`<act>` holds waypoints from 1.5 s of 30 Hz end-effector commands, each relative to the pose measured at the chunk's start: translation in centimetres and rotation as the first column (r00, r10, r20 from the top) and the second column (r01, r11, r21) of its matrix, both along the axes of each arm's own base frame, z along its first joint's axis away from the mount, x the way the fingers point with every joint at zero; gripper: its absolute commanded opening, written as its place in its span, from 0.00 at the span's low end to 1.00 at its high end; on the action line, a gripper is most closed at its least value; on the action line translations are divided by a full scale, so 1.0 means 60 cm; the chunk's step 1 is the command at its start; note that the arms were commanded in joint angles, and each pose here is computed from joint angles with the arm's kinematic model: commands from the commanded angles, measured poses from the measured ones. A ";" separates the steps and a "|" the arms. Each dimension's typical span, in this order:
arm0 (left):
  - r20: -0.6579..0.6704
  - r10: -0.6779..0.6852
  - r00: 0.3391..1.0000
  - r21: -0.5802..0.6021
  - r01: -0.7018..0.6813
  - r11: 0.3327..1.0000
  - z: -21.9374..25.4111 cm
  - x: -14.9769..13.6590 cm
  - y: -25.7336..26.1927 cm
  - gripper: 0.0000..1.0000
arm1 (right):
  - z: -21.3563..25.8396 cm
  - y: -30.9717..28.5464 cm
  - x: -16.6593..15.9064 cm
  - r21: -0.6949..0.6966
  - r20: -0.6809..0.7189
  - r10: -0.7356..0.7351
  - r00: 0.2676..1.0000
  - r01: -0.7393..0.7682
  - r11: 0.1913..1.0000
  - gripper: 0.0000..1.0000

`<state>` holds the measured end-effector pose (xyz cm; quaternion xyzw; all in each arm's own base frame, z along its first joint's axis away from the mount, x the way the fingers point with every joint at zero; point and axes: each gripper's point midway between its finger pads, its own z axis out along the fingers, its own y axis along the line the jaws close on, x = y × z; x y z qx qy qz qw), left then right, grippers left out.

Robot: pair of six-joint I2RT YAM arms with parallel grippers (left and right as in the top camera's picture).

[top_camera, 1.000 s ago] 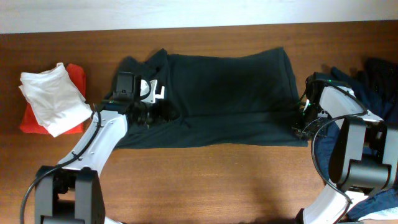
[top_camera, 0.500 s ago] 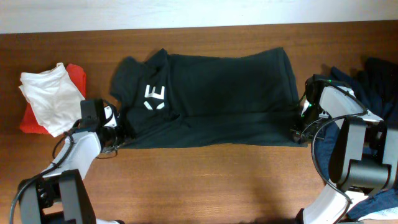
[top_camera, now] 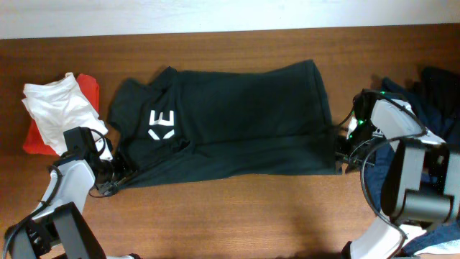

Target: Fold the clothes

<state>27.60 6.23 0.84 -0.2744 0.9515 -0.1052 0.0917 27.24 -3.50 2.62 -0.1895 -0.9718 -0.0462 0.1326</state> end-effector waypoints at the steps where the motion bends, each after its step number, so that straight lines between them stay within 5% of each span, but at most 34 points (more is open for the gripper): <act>1: -0.097 0.012 0.995 0.025 -0.009 1.000 -0.028 -0.040 0.008 0.67 | 0.045 0.003 0.060 0.015 0.186 0.025 0.982 -0.028 0.999 0.38; 9: -0.096 0.012 0.995 0.025 -0.010 1.000 -0.027 -0.040 0.008 0.68 | -0.059 0.022 0.002 0.057 0.124 0.027 0.992 -0.035 0.998 0.34; 10: -0.097 0.012 0.995 0.024 -0.010 1.000 -0.028 -0.040 0.008 0.68 | -0.062 0.018 -0.002 0.038 0.114 0.015 0.993 -0.019 0.999 0.26; 11: -0.104 0.012 0.994 0.021 -0.009 1.000 -0.028 -0.043 0.006 0.67 | -0.066 0.006 -0.012 -0.007 0.087 -0.004 0.996 0.005 1.000 0.04; 15: -0.211 0.026 0.977 0.085 -0.008 0.996 -0.032 -0.083 0.021 0.38 | -0.054 -0.037 -0.075 -0.201 -0.075 -0.092 0.993 0.075 0.977 0.04; 17: -0.249 0.029 0.968 0.100 -0.004 0.995 -0.033 -0.098 0.024 0.33 | -0.044 -0.044 -0.099 -0.247 -0.133 -0.125 0.983 0.089 0.965 0.04; 20: -0.244 0.031 0.969 0.110 -0.004 0.994 -0.022 -0.097 0.026 0.33 | -0.033 -0.044 -0.099 -0.249 -0.126 -0.132 0.983 0.097 0.964 0.05; 22: -0.175 0.036 0.984 0.132 -0.012 0.991 0.011 -0.073 0.035 0.36 | -0.010 -0.047 -0.071 -0.243 -0.060 -0.126 0.990 0.107 0.964 0.18; 24: -0.043 0.028 0.999 0.118 -0.022 0.993 0.063 -0.034 0.032 0.54 | 0.024 -0.051 -0.032 -0.238 0.027 -0.129 0.991 0.131 0.962 0.41; 25: 0.015 0.019 1.000 0.095 -0.020 0.995 0.083 -0.020 0.023 0.58 | 0.036 -0.046 -0.014 -0.208 0.062 -0.117 0.991 0.128 0.970 0.42; 31: 0.078 0.006 0.997 0.056 -0.010 0.998 0.106 -0.011 0.009 0.64 | 0.041 0.023 0.032 0.057 0.165 -0.041 0.985 0.032 0.998 0.41; 45: 0.077 0.006 0.997 0.056 -0.010 0.998 0.105 -0.011 0.009 0.65 | -0.017 0.043 0.030 0.037 0.110 -0.126 0.986 0.123 0.992 0.32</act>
